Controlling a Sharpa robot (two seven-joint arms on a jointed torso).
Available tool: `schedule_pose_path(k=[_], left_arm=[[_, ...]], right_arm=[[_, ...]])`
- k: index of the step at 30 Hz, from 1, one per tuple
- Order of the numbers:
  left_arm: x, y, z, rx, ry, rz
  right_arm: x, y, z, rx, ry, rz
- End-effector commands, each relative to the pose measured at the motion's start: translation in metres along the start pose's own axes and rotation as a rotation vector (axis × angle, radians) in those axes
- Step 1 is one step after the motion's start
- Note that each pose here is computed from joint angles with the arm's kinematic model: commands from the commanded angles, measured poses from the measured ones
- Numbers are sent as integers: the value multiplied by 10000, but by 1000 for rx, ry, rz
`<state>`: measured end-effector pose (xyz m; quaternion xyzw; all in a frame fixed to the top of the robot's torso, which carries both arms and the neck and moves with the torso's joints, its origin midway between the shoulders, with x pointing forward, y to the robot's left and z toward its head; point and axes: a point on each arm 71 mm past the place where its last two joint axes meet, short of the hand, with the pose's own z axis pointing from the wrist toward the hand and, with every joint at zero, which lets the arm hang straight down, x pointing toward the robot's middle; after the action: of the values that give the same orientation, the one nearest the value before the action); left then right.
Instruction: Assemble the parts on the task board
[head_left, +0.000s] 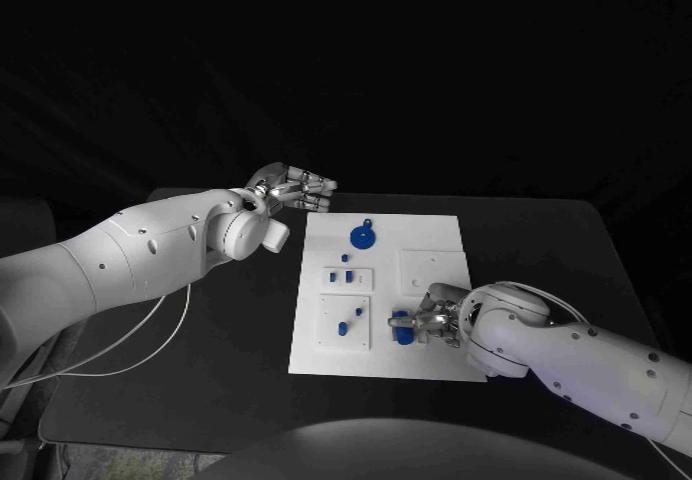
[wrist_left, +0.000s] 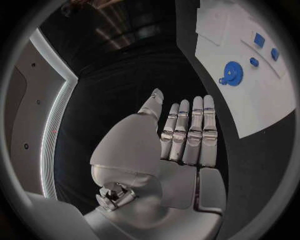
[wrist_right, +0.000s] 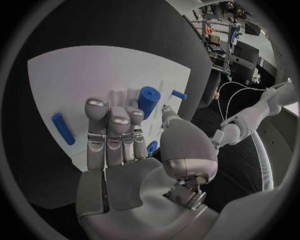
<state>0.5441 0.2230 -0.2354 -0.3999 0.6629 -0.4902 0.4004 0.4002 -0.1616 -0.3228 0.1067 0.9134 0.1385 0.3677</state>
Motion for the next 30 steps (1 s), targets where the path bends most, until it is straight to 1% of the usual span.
schedule_pose_path(k=[1, 9, 14, 17, 23, 30], left_arm=[[17, -9, 0, 6, 14, -2], [4, -5, -5, 4, 13, -2], [-6, -2, -9, 3, 12, -1], [-13, 1, -12, 1, 11, -1], [-19, 7, -16, -1, 11, 0], [-18, 12, -16, -3, 12, 0]], right_arm=[[18, 13, -27, -30, 19, -13], [-5, -52, -114, -58, 60, -18], [-6, -69, -162, -93, 102, -29], [-1, -71, -176, -110, 117, -38], [-12, -120, -183, -115, 107, -65], [3, -133, -176, -117, 114, -75]])
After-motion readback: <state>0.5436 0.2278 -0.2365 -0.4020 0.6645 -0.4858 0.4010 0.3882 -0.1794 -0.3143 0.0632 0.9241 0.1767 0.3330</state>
